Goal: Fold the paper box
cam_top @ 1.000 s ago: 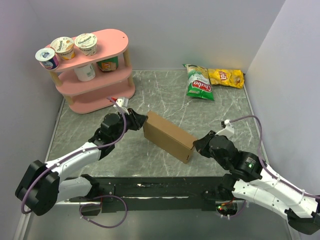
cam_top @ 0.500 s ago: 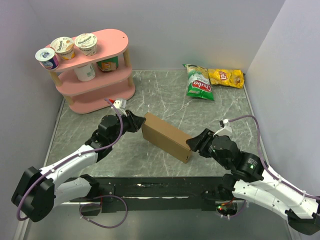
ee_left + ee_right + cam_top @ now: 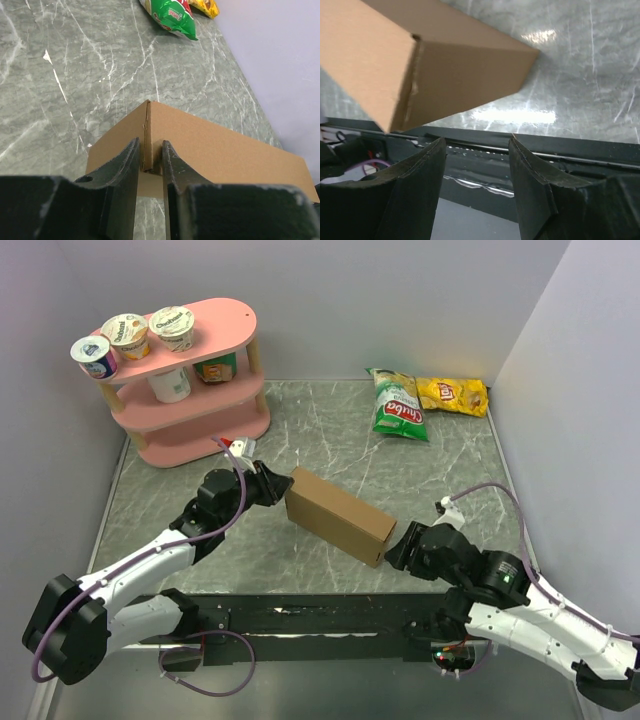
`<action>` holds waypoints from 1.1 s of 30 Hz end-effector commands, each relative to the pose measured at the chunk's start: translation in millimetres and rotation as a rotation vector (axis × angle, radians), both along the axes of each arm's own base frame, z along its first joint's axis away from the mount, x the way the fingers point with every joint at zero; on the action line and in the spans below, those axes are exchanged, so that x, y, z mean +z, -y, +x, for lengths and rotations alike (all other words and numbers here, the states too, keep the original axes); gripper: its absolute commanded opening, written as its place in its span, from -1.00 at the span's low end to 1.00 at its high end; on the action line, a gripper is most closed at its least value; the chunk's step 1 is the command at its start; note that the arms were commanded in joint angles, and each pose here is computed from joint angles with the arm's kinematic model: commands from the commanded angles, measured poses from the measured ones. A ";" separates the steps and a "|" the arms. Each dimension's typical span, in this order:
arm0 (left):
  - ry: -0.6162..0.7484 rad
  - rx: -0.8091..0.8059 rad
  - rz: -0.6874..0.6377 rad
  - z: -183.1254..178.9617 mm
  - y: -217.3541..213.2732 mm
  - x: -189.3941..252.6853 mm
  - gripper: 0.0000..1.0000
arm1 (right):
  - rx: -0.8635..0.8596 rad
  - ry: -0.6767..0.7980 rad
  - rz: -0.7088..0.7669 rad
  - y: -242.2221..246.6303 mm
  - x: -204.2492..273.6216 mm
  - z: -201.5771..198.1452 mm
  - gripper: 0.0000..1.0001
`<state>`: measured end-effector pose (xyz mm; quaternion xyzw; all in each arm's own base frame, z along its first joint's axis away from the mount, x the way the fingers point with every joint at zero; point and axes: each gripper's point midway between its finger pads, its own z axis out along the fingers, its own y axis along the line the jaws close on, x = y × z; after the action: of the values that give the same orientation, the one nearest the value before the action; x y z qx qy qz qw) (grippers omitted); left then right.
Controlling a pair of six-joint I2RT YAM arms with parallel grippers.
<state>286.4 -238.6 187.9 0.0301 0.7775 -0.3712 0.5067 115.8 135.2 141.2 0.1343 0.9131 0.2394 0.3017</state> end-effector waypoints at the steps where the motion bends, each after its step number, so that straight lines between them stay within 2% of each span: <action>1: -0.314 -0.088 0.237 -51.7 -18.4 -100.4 -0.89 | 0.012 0.049 0.057 -13.5 15.1 8.5 0.21; 4: -0.317 -0.085 0.240 -51.5 -18.9 -101.3 -0.90 | 0.033 0.086 0.038 -10.7 32.0 10.4 0.22; 6: -0.320 -0.085 0.242 -51.0 -18.5 -101.9 -0.90 | 0.043 0.113 0.048 -9.0 46.0 10.4 0.42; 10: -0.319 -0.088 0.240 -50.4 -17.5 -100.8 -0.90 | 0.041 0.158 0.095 -10.2 61.3 12.8 0.49; 17: -0.321 -0.094 0.238 -51.7 -17.1 -100.7 -0.91 | 0.060 0.150 0.151 -35.0 54.8 28.4 0.33; 18: -0.319 -0.094 0.237 -51.7 -17.1 -100.2 -0.91 | 0.067 0.175 0.196 -40.7 63.1 31.4 0.32; 23: -0.310 -0.089 0.232 -52.1 -18.2 -97.8 -0.91 | 0.030 0.189 0.197 -31.5 65.9 41.7 0.28; 33: -0.316 -0.094 0.237 -51.9 -17.3 -99.5 -0.91 | -0.030 0.128 0.167 -12.5 32.8 30.9 0.12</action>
<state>285.1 -237.7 188.3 0.0302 0.7809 -0.3689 0.5032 149.3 152.2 181.6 0.1476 0.8647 0.3237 0.3546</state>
